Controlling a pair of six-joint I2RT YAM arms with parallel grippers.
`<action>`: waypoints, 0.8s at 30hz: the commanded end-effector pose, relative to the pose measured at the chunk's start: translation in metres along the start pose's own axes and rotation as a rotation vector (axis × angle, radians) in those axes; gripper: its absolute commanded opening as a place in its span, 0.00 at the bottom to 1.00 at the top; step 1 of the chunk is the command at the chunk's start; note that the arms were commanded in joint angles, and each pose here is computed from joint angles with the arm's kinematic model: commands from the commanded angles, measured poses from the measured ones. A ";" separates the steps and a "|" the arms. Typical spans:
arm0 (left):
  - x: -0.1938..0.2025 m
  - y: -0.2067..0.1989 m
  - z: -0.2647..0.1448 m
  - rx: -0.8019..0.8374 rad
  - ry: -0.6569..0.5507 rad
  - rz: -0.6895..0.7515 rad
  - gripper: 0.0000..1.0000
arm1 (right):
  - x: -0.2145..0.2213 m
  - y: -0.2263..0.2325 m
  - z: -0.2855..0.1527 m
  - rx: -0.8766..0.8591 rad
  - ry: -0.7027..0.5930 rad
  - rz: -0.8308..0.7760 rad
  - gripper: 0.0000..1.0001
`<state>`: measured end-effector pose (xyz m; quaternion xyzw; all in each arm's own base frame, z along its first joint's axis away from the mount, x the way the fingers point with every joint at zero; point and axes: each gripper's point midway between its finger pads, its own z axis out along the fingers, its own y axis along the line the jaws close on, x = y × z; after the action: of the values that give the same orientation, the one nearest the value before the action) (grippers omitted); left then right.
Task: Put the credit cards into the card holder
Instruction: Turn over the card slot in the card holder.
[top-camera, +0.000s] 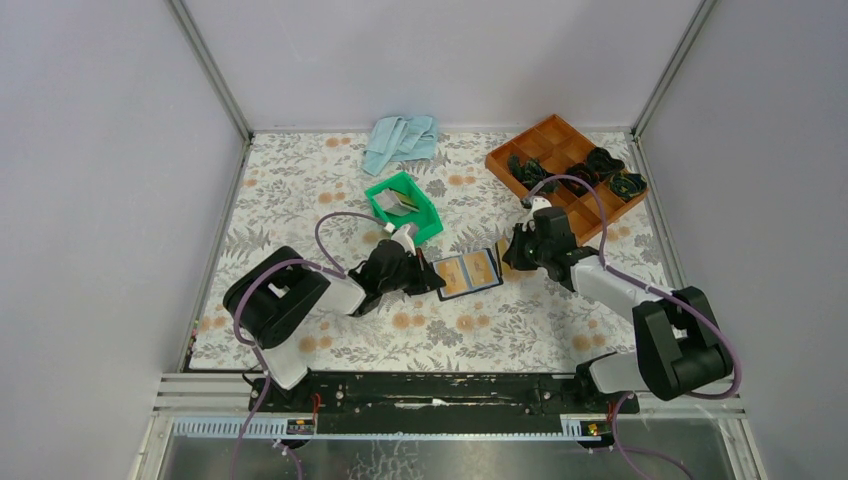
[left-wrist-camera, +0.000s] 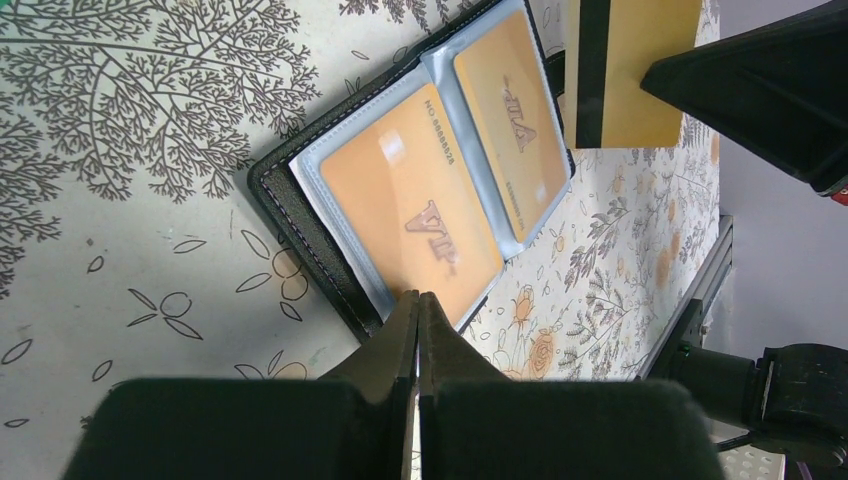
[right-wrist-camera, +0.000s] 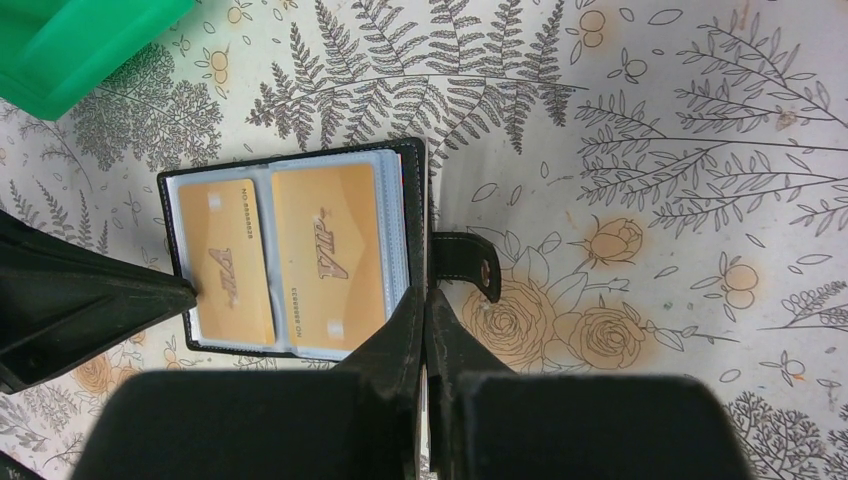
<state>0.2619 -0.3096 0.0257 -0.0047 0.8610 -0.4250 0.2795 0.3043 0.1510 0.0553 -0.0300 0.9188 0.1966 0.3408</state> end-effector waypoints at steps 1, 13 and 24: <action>0.000 0.001 0.004 -0.010 -0.004 0.026 0.00 | -0.006 0.007 0.005 -0.042 -0.025 0.002 0.00; -0.001 0.000 0.005 -0.013 -0.003 0.028 0.00 | -0.007 0.017 0.002 -0.092 -0.038 0.027 0.00; 0.001 0.000 0.007 -0.020 0.004 0.032 0.00 | -0.019 0.024 -0.011 -0.107 -0.070 0.021 0.00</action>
<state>0.2606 -0.3117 0.0242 -0.0004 0.8639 -0.4208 0.2767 0.3012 0.1626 0.0591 -0.0280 0.9102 0.2338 0.3407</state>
